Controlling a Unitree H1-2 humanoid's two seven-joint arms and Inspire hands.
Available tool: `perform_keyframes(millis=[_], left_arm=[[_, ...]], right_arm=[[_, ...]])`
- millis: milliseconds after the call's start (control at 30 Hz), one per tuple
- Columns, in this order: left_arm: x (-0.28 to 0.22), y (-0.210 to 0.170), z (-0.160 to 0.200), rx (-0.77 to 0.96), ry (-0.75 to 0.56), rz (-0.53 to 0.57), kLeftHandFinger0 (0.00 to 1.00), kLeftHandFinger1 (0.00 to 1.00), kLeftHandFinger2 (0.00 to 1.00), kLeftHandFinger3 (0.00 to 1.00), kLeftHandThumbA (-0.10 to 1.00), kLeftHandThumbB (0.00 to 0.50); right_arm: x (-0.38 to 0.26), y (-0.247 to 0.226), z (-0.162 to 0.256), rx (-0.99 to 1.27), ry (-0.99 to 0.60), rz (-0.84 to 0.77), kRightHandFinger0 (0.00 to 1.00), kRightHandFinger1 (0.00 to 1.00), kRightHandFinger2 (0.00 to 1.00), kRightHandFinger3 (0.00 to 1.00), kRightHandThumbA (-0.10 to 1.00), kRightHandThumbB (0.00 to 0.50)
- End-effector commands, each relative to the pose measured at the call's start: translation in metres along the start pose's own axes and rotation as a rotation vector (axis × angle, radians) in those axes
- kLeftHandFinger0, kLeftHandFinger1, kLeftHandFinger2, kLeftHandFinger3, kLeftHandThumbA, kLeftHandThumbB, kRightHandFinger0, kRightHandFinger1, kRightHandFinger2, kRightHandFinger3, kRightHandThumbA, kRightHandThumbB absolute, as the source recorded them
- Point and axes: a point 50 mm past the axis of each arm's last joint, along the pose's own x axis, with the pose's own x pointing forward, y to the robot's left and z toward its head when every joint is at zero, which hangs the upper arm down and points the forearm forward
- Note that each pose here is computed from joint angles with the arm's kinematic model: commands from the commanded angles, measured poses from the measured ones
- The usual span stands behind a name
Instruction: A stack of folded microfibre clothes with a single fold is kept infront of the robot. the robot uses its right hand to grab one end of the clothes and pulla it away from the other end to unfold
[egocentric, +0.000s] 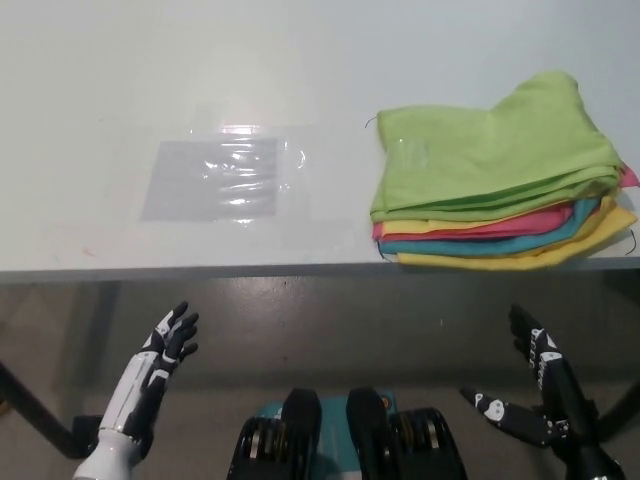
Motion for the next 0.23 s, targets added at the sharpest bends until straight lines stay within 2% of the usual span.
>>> perform_keyframes(millis=[0, 200], left_arm=[[0.0042, 0.0025, 0.0105, 0.018, -0.067, -0.006, 1.0, 1.0, 1.0, 1.0, 0.87, 0.177], [-0.0004, 0.0025, 0.009, 0.013, -0.055, 0.001, 1.0, 1.0, 1.0, 1.0, 0.87, 0.161]], right_arm=[[0.0065, -0.0028, 0.008, -0.006, -0.021, 0.034, 1.0, 1.0, 1.0, 1.0, 0.9, 0.0], [0.007, -0.0021, 0.0099, -0.019, -0.024, 0.052, 1.0, 1.0, 1.0, 1.0, 0.93, 0.007]])
